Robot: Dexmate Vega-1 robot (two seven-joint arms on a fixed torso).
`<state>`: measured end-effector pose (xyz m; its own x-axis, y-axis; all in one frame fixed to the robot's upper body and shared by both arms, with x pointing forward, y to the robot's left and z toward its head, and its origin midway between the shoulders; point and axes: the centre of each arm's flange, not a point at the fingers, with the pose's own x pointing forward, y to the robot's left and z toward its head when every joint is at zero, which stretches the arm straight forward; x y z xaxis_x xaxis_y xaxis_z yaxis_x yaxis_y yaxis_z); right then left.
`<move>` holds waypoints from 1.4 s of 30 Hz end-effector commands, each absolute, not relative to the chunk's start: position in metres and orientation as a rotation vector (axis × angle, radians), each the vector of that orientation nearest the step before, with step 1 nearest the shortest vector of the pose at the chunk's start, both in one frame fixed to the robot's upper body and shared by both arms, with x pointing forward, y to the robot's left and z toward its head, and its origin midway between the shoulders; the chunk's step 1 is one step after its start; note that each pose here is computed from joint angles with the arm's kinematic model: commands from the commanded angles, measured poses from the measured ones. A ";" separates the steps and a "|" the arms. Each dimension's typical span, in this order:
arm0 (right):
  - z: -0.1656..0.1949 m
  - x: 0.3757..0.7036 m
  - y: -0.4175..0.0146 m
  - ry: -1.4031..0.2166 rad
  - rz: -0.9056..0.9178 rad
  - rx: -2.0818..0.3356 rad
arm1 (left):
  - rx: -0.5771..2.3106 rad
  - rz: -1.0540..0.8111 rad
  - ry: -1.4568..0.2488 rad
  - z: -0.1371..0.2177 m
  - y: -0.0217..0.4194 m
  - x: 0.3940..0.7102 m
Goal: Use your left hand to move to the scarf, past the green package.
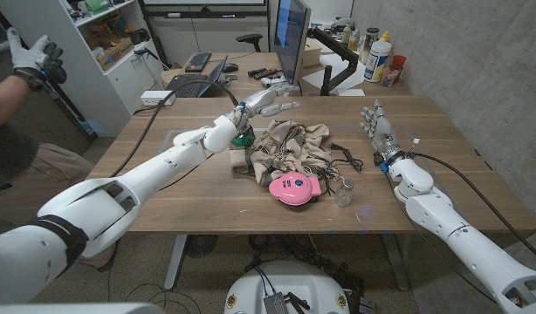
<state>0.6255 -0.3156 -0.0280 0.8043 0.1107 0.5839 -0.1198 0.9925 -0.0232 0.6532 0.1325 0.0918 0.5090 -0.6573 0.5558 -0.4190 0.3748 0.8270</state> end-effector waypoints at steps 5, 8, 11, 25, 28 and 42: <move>-0.032 0.623 -0.319 -0.626 0.125 0.010 | 1.330 -0.252 -1.077 0.083 0.116 0.657; -0.032 0.622 -0.321 -0.625 0.119 0.014 | 1.342 -0.261 -1.077 0.082 0.112 0.658; -0.032 0.621 -0.323 -0.626 0.115 0.013 | 1.348 -0.264 -1.080 0.082 0.111 0.658; -0.034 0.621 -0.325 -0.629 0.113 0.015 | 1.375 -0.286 -1.064 0.075 0.106 0.660; -0.034 0.621 -0.326 -0.627 0.108 0.019 | 1.380 -0.292 -1.060 0.074 0.105 0.661; -0.036 0.616 -0.331 -0.635 0.100 0.017 | 1.397 -0.305 -1.058 0.070 0.098 0.663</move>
